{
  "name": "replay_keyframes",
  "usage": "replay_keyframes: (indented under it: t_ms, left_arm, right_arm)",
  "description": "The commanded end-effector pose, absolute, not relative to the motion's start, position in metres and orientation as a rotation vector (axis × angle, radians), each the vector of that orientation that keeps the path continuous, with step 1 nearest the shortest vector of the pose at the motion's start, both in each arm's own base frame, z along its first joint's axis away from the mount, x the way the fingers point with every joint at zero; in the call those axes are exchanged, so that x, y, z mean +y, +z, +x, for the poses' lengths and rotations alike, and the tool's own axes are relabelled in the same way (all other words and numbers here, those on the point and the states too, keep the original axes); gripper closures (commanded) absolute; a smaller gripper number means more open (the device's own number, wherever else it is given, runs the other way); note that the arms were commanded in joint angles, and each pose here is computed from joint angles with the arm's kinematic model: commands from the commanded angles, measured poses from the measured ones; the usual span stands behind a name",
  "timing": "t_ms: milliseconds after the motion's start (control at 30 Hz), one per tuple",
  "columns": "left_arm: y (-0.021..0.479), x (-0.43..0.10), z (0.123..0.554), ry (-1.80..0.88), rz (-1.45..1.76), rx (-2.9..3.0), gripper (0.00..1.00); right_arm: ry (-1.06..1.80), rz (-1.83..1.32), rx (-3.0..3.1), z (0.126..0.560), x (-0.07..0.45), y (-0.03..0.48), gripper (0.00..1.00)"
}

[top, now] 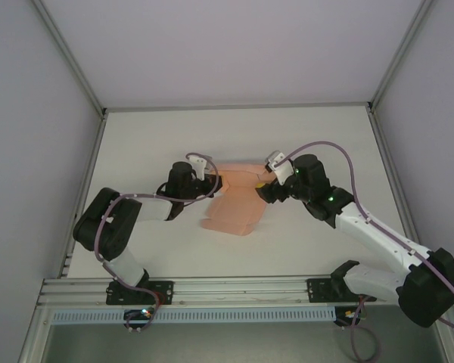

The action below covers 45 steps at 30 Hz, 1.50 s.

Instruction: Assemble paper box

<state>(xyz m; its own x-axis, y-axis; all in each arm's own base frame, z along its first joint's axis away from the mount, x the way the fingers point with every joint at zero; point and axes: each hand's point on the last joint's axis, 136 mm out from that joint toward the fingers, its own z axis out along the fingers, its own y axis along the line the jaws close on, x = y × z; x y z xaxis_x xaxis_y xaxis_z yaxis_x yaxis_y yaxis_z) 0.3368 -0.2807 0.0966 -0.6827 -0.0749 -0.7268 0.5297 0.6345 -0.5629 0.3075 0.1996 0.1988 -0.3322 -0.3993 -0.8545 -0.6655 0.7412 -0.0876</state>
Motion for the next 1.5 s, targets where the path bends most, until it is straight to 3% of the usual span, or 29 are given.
replay_keyframes:
  t_ms: [0, 133, 300, 467, 800, 1067, 1300, 1467]
  left_arm:
    - [0.114, -0.291, 0.335, -1.114, 0.380, 2.066, 1.00]
    - [0.116, -0.298, 0.335, -1.164, 0.399, 2.061, 1.00]
    - [0.117, -0.300, 0.334, -1.176, 0.408, 2.064, 1.00]
    - [0.119, -0.299, 0.335, -1.189, 0.396, 2.045, 0.96]
    - [0.127, -0.295, 0.332, -1.329, 0.405, 1.960, 0.82]
    - [0.130, -0.294, 0.327, -1.303, 0.447, 1.945, 0.82]
    - [0.139, -0.298, 0.318, -1.356, 0.504, 1.889, 0.74]
    - [0.139, -0.298, 0.315, -1.331, 0.523, 1.888, 0.77]
  right_arm:
    - [0.457, -0.858, 1.980, 0.299, 0.213, 0.195, 0.32]
    - [0.481, -0.867, 2.012, 0.300, 0.217, 0.187, 0.57]
    - [0.503, -0.862, 2.006, 0.305, 0.221, 0.185, 0.74]
    - [0.581, -0.873, 2.015, 0.299, 0.231, 0.184, 0.99]
    - [0.752, -0.903, 2.021, 0.285, 0.239, 0.185, 1.00]
    - [0.820, -0.912, 1.997, 0.281, 0.241, 0.193, 1.00]
    - [0.859, -0.902, 1.980, 0.279, 0.239, 0.200, 1.00]
    - [0.895, -0.905, 1.953, 0.274, 0.238, 0.208, 1.00]
